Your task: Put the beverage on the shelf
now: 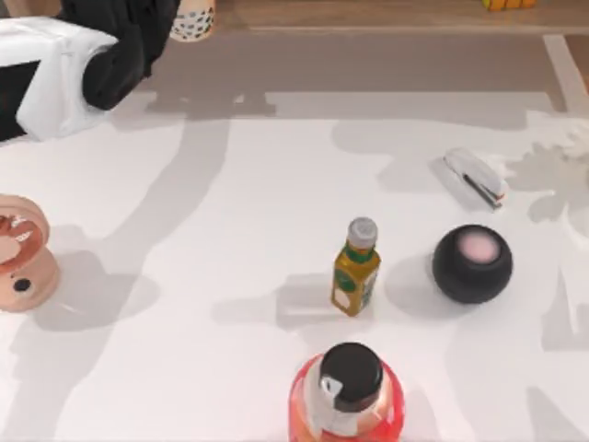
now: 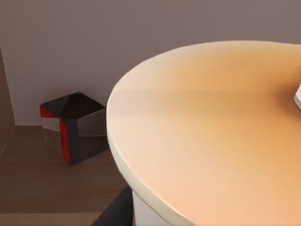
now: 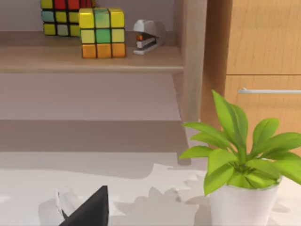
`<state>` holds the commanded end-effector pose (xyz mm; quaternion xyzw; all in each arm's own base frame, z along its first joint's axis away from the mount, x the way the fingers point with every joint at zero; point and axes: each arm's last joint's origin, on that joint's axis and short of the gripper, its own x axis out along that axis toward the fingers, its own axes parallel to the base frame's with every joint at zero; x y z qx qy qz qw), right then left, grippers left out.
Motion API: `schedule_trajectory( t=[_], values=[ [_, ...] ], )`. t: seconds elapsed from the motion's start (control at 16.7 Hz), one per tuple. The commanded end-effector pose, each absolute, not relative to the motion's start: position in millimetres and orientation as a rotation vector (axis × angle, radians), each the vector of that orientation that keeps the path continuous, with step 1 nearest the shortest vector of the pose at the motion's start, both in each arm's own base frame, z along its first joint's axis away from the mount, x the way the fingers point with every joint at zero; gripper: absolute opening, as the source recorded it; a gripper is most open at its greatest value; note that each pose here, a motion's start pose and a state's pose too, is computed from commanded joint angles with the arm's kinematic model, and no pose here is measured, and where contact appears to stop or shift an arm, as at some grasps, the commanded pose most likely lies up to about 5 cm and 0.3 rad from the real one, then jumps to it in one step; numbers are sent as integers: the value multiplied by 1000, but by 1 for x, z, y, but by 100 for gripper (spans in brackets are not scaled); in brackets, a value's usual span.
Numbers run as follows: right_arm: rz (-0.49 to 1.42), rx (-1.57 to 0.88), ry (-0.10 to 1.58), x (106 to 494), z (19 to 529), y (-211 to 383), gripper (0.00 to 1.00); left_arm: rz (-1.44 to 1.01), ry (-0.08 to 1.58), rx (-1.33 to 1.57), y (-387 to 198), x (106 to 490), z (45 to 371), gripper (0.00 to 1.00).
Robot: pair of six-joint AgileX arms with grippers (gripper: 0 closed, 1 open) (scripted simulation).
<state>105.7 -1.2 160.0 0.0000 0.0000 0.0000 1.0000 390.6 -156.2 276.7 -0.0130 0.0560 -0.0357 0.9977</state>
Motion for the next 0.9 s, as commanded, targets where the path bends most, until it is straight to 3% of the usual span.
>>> schedule_trajectory(
  t=[0.42,0.9],
  values=[
    [0,0,0,106,160,-1,100,-23,153,-8,-136,416,306,0],
    [0,0,0,106,160,-1,100,-28,154,-4,-137,419,311,0]
  ],
)
